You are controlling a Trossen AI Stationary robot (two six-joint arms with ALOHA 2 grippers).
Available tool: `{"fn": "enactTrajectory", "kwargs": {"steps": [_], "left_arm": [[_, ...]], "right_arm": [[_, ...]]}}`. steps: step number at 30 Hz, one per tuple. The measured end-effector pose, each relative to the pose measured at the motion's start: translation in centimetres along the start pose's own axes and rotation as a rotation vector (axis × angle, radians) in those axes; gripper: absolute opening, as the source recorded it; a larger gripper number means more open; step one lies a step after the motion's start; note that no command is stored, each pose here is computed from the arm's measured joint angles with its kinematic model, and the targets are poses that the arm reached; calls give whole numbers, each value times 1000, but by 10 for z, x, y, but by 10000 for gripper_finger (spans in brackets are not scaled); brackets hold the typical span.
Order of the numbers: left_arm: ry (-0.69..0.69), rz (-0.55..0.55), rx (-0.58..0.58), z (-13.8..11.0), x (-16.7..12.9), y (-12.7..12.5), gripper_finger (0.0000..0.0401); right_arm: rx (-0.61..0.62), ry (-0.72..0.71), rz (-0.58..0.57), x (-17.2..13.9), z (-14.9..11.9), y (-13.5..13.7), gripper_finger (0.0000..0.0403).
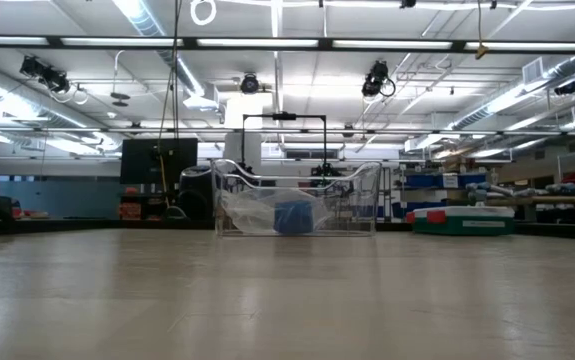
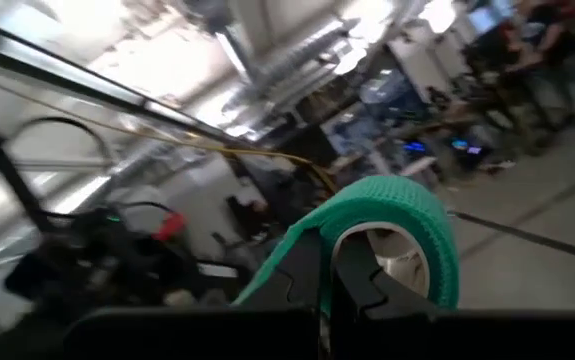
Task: Roll bandage
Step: Roll the sky blue bandage
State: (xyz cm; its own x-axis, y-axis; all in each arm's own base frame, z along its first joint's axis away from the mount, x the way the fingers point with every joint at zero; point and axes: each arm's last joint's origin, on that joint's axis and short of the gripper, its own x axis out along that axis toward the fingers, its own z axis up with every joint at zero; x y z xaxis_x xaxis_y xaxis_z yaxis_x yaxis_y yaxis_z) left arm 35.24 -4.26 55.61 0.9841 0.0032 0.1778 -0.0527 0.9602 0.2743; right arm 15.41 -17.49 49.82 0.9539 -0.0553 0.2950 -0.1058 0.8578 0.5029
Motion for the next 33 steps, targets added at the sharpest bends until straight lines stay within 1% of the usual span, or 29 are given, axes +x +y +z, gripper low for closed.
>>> {"fn": "enactTrajectory", "kwargs": {"steps": [6, 12, 18, 22, 25, 28, 33], "left_arm": [[13, -10, -1, -7, 8, -4, 3], [60, 5, -2, -17, 14, -2, 3], [128, 56, -156, -27, 14, 16, 3], [180, 69, -189, -34, 14, 20, 3], [198, 59, -190, -35, 13, 18, 3], [216, 37, -198, -36, 13, 13, 3], [222, 16, -200, -38, 15, 8, 3]], "right_arm": [[18, -17, 132, 5, 2, 17, 0], [35, -56, 188, 6, 4, 26, 0], [38, -51, 223, 5, 3, 37, 0], [25, -48, 245, 2, 3, 47, 0], [18, -38, 251, -4, 4, 53, 0], [-4, -26, 225, -10, 5, 55, 0], [-10, 12, 140, -18, 10, 36, 0]]}}
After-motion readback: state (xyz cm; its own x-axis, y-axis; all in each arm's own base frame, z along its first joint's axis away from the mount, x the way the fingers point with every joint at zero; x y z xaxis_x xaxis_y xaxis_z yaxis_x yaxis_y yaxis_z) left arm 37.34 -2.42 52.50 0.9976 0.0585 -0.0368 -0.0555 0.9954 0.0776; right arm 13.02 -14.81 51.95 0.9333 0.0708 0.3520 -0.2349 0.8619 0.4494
